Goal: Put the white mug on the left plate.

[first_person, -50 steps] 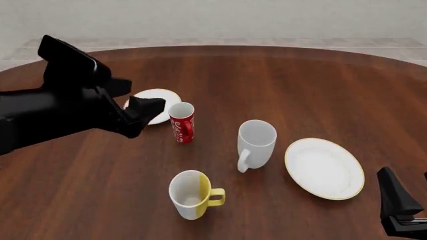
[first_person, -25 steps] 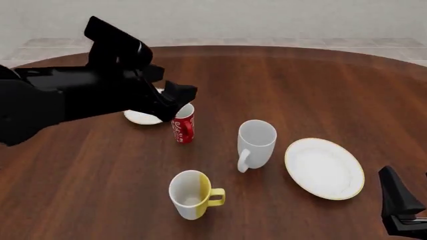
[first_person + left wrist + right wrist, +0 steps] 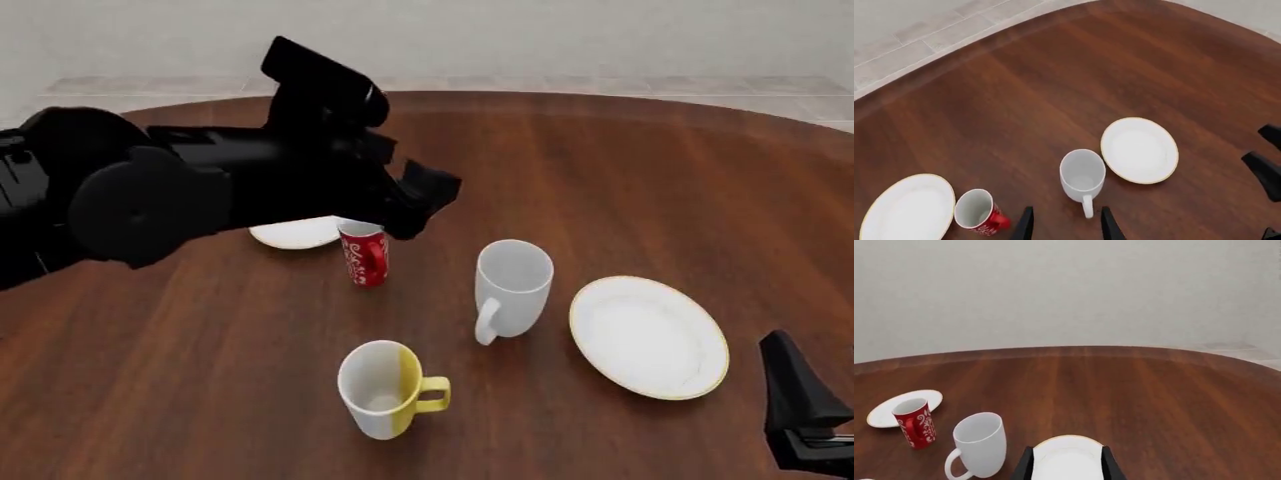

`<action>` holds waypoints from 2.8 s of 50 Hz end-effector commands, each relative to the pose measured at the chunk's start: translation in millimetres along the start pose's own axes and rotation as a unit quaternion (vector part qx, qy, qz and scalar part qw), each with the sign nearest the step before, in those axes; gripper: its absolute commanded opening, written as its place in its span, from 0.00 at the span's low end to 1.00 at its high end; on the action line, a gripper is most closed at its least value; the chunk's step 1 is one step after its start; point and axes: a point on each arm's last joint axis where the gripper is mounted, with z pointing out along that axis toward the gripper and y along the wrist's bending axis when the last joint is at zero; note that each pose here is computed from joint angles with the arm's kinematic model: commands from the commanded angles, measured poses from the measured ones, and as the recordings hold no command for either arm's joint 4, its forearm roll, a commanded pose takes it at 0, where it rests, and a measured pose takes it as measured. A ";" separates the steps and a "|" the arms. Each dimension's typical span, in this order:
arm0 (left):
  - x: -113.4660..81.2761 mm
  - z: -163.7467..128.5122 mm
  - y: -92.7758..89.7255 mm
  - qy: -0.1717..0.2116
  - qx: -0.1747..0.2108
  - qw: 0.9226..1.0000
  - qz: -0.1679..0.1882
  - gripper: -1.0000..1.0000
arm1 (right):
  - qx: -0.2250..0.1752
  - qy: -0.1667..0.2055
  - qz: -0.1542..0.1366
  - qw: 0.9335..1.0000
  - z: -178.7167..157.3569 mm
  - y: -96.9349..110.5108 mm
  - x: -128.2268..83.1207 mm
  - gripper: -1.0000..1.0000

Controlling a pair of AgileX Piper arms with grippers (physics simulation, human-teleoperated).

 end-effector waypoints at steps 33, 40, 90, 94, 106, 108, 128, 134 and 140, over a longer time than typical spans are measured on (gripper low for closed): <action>7.8 62.9 -20.8 0.038 0.025 0.998 -0.045 1.00 | 0.005 -0.008 0.000 1.000 0.0 -0.5 -1.9 1.00; 13.7 70.9 -16.0 0.044 0.018 0.997 -0.053 1.00 | 0.006 -0.009 0.002 1.000 -0.1 -0.7 -2.1 1.00; 52.3 110.5 -21.6 0.092 0.015 0.990 -0.107 1.00 | 0.009 -0.014 0.008 1.000 -0.1 -0.9 -3.8 1.00; 55.6 113.7 -19.6 0.095 0.011 0.989 -0.112 1.00 | 0.010 -0.014 0.009 1.000 -0.1 -1.0 -3.8 1.00; 64.8 122.8 -16.9 0.105 0.006 0.987 -0.117 1.00 | 0.010 -0.014 0.012 1.000 -0.1 -1.1 -3.4 1.00; 65.7 124.5 -16.3 0.106 0.006 0.987 -0.117 1.00 | 0.010 -0.014 0.012 1.000 -0.1 -1.1 -3.3 1.00; 82.7 141.7 -12.7 0.123 -0.001 0.985 -0.121 1.00 | 0.012 -0.014 0.014 1.000 -0.1 -1.2 -3.5 1.00; 88.1 147.4 -13.8 0.129 -0.001 0.984 -0.123 1.00 | 0.013 -0.015 0.015 1.000 -0.2 -1.4 -4.1 1.00; 92.0 150.3 -14.1 0.131 -0.001 0.984 -0.122 1.00 | 0.013 -0.015 0.016 1.000 -0.2 -1.4 -4.1 1.00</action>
